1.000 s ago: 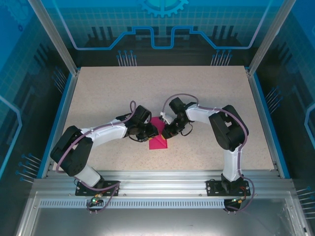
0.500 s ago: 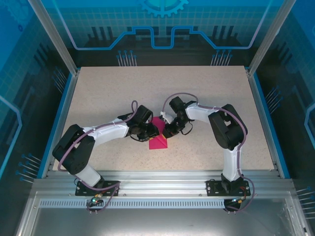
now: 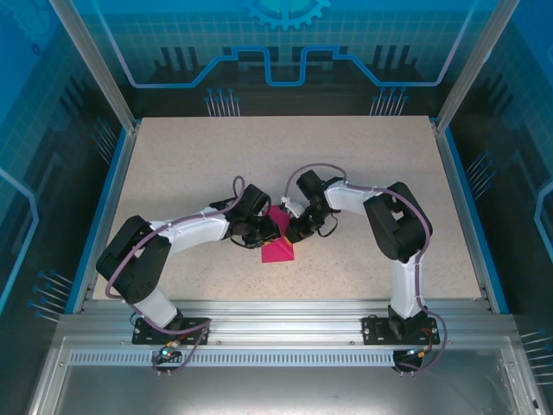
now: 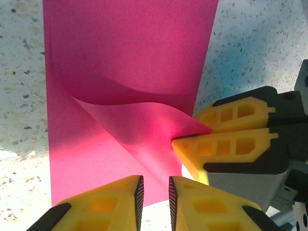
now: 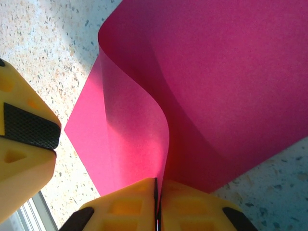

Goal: Fold a paper plane with a square sheet of paper (pick it up from the middle)
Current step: Fold the triangle a second time at the center of the table.

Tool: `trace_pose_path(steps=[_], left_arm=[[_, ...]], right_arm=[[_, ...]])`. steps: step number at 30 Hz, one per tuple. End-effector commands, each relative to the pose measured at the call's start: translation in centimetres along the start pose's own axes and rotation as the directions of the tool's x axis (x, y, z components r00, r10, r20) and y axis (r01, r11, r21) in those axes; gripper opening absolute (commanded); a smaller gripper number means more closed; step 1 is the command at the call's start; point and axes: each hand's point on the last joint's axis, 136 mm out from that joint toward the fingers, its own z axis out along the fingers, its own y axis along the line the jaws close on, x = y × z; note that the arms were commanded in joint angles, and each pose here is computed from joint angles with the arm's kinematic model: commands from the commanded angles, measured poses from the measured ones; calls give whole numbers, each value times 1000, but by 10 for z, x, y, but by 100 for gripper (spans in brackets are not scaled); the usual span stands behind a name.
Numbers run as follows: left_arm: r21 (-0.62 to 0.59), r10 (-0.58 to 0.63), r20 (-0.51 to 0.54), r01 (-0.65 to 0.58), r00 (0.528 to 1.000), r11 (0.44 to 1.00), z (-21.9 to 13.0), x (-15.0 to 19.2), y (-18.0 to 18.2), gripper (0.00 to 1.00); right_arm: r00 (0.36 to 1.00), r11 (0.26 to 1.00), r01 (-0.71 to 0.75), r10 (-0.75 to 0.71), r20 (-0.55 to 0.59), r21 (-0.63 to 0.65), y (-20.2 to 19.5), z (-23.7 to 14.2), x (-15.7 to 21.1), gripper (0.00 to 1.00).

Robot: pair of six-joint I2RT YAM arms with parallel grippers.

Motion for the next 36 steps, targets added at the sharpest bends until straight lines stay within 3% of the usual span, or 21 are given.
trace_pose_path(steps=[1,15,36], left_arm=[[9,5,33,-5,999,1000,0,-7,-9,24],[52,-52,64,49,997,997,18,-16,-11,20],[-46,-107,47,110,993,993,44,-5,31,17]], right_arm=[[1000,1000,-9,9,-9,-2,-6,-2,-1,10],[1000,1000,-12,12,-6,-4,-7,-1,-2,10],[999,1000,-30,30,12,1,-10,-2,-7,10]])
